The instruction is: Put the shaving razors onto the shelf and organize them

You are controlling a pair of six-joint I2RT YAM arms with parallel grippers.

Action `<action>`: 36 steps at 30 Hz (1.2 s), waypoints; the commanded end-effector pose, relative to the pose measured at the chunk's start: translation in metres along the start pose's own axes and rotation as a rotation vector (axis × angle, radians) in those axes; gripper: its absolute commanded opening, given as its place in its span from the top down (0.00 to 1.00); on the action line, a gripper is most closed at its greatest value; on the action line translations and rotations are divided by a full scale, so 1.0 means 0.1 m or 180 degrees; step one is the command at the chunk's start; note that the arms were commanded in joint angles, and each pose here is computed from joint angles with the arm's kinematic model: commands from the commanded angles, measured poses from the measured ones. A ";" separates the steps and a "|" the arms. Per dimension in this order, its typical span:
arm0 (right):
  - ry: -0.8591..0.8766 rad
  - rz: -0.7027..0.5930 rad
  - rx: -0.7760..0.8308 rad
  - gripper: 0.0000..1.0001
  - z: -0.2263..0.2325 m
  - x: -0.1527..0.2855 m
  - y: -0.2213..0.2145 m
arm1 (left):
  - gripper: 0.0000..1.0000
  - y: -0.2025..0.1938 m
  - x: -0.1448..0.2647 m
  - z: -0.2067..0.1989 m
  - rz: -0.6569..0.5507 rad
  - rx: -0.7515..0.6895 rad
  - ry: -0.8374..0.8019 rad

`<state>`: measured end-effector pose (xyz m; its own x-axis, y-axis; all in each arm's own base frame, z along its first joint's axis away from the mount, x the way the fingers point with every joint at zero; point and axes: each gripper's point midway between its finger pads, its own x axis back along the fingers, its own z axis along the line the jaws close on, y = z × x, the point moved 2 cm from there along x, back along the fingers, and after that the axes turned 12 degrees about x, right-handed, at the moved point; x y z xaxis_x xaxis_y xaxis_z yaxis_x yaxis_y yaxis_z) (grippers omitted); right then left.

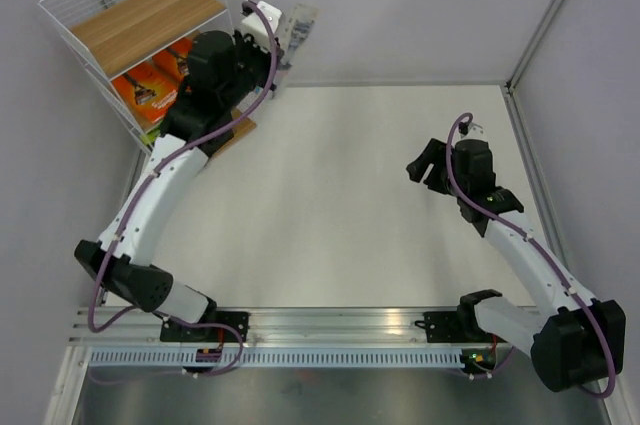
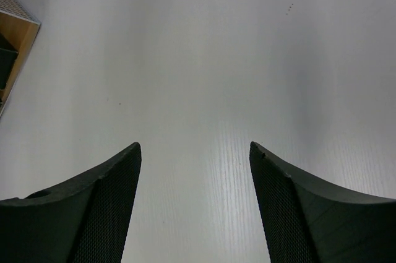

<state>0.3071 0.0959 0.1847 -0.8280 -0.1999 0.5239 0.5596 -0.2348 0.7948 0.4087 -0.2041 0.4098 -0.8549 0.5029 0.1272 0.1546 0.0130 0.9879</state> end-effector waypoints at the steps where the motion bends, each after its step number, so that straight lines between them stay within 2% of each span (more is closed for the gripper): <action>1: 0.0092 -0.0078 0.0111 0.23 0.03 0.01 0.04 | 0.98 0.61 0.38 0.48 -0.0124 -0.1238 0.0890; 2: 0.0094 -0.0113 0.0126 0.23 0.04 0.01 0.07 | 0.98 0.73 0.44 0.55 -0.0105 -0.1542 0.1012; 3: 0.0100 -0.0117 0.0141 0.23 0.04 0.01 0.07 | 0.98 0.93 0.54 0.68 -0.0147 -0.1665 0.1334; 7: 0.0168 -0.0167 0.0207 0.23 0.07 0.05 0.09 | 0.98 1.30 0.69 0.95 -0.0095 -0.2369 0.1996; 8: 0.0182 -0.0193 0.0213 0.23 0.07 0.08 0.10 | 0.98 1.35 0.74 1.02 0.0019 -0.2654 0.2173; 14: 0.0128 -0.0114 0.0203 0.23 0.03 -0.01 0.02 | 0.98 1.37 0.76 1.29 0.0448 -0.3523 0.2952; 21: 0.0292 0.0142 0.0047 0.24 0.14 -0.23 -0.06 | 0.98 1.49 0.98 1.73 0.0644 -0.3877 0.3469; 26: 0.0363 0.0191 0.0028 0.24 0.22 -0.34 0.03 | 0.98 1.43 1.03 1.85 0.0701 -0.3962 0.3377; 33: 0.0454 0.0077 -0.0073 0.24 0.32 -0.42 0.22 | 0.98 1.12 0.99 2.31 0.0855 -0.3933 0.3208; 36: 0.0463 0.0135 -0.0094 0.24 0.34 -0.45 0.21 | 0.97 1.10 0.91 2.36 0.0710 -0.3946 0.3029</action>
<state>0.3435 0.1254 0.1726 -0.7741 -0.3220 0.5450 0.6219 -0.2255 0.7500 0.4655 0.0498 0.4899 -0.9073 -0.4021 -0.1228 0.3524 -0.8867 0.2993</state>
